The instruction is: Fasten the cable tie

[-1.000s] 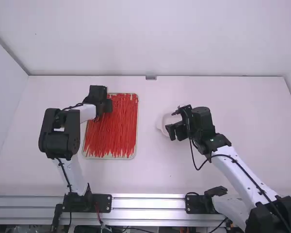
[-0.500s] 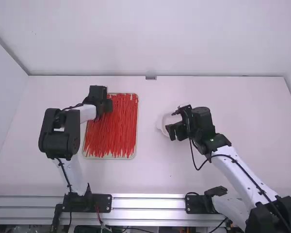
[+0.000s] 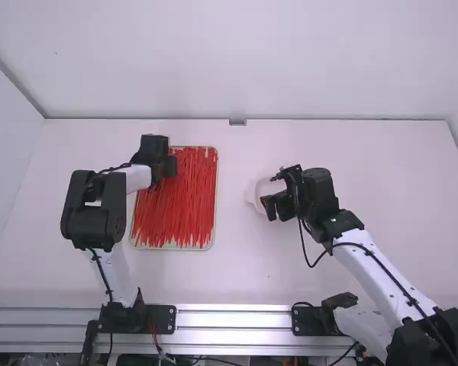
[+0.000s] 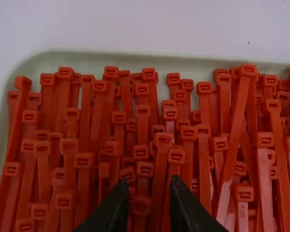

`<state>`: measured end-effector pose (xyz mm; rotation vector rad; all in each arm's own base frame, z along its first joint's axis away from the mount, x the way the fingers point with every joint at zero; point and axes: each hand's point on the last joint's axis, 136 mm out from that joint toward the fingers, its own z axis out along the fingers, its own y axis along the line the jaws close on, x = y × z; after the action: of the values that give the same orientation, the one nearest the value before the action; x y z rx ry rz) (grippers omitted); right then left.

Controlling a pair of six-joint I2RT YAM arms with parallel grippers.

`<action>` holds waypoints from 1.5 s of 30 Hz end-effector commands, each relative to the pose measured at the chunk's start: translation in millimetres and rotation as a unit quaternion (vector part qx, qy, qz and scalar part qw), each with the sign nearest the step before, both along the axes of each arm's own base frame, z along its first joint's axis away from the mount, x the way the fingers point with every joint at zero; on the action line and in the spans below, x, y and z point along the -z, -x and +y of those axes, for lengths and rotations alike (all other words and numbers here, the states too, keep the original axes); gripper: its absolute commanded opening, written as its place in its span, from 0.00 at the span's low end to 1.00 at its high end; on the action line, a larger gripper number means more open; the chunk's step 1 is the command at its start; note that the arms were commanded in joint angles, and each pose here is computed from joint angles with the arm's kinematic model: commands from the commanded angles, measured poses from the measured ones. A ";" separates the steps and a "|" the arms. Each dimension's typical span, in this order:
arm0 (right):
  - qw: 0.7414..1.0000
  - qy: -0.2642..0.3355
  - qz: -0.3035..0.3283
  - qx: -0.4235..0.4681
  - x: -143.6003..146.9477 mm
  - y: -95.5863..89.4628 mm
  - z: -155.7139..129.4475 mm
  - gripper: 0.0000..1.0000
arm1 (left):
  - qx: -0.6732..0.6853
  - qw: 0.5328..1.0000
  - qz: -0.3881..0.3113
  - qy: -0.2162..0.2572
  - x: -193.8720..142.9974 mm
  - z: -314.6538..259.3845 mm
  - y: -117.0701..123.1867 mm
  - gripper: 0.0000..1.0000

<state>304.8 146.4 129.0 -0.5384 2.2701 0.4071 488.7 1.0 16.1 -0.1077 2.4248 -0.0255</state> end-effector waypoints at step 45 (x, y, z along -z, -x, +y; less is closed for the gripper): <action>1.000 -0.007 -0.021 0.001 -18.5 -6.5 1.3 0.99 | -0.002 1.000 0.012 -0.004 13.7 2.7 8.2 0.08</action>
<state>304.3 146.4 128.5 -0.5397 2.2730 0.4074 485.7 1.1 12.3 -0.1084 2.4263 -0.0251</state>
